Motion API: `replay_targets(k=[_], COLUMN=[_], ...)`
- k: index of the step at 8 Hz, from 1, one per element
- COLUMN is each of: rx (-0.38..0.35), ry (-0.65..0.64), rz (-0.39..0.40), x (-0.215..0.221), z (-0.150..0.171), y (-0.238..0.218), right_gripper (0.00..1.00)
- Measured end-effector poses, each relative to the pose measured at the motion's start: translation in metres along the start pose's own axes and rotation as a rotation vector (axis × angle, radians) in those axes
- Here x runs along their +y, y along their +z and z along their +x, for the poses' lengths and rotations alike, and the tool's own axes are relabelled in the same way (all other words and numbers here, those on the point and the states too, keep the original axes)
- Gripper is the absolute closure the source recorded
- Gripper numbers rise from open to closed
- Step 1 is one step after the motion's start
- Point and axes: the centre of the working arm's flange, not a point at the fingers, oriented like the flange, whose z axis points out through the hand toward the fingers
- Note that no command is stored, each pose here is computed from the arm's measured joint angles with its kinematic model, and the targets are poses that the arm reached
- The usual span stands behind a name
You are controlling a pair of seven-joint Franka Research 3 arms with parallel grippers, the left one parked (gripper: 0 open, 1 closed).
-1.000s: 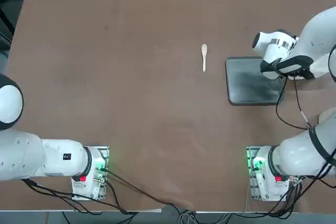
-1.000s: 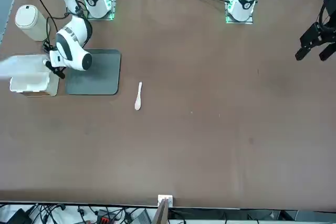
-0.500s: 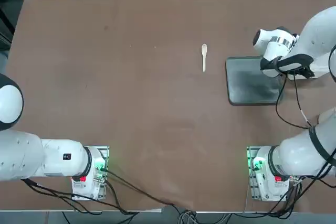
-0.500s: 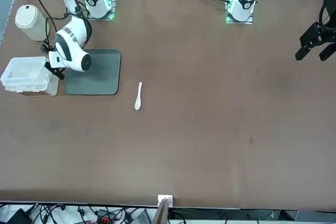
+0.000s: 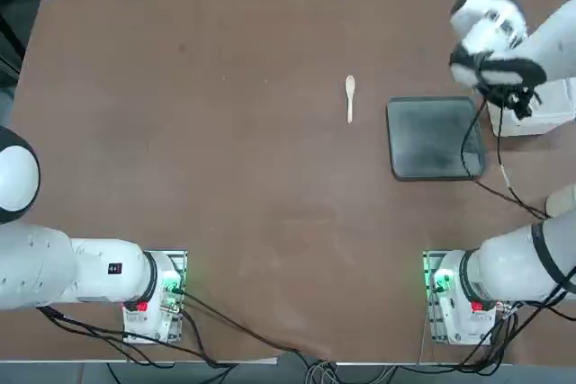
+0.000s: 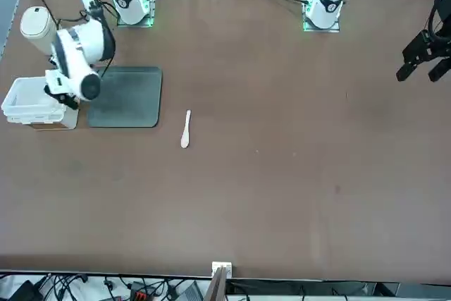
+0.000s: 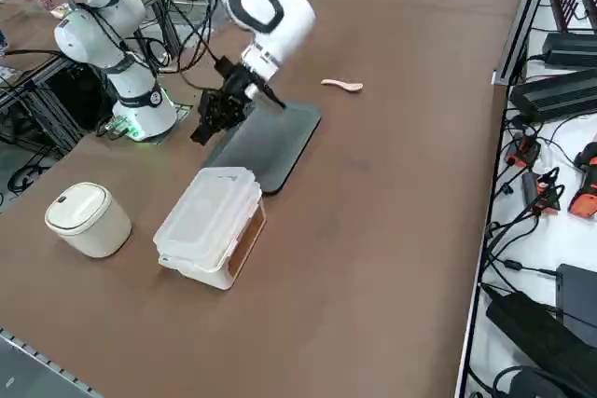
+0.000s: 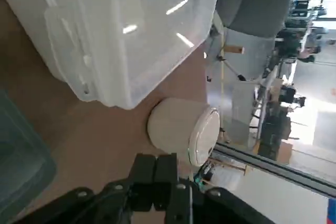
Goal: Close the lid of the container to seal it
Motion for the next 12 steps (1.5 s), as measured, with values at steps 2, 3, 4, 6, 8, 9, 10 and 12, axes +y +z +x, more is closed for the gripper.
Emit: replay_targets(k=[2,3,4,6,8,9,10,12], rx=[-0.014,0.012,0.057,0.182,0.294,0.333,0.348,0.345], ry=[-0.029,-0.057,-0.1,-0.216,-0.303,-0.334,-0.349,-0.361], rz=[0.145,0.24,0.323,0.473,0.549,0.572,0.591,0.607], x=[0.054,0.086,0.114,0.164,0.192,0.195,0.192,0.178], z=[0.022,0.037,0.048,0.069,0.085,0.09,0.095,0.102], y=[-0.022,-0.023,-0.018,0.004,0.029,0.037,0.042,0.051], right_gripper=[0.98,0.98,0.98,0.98,0.98,0.98,0.98,0.98])
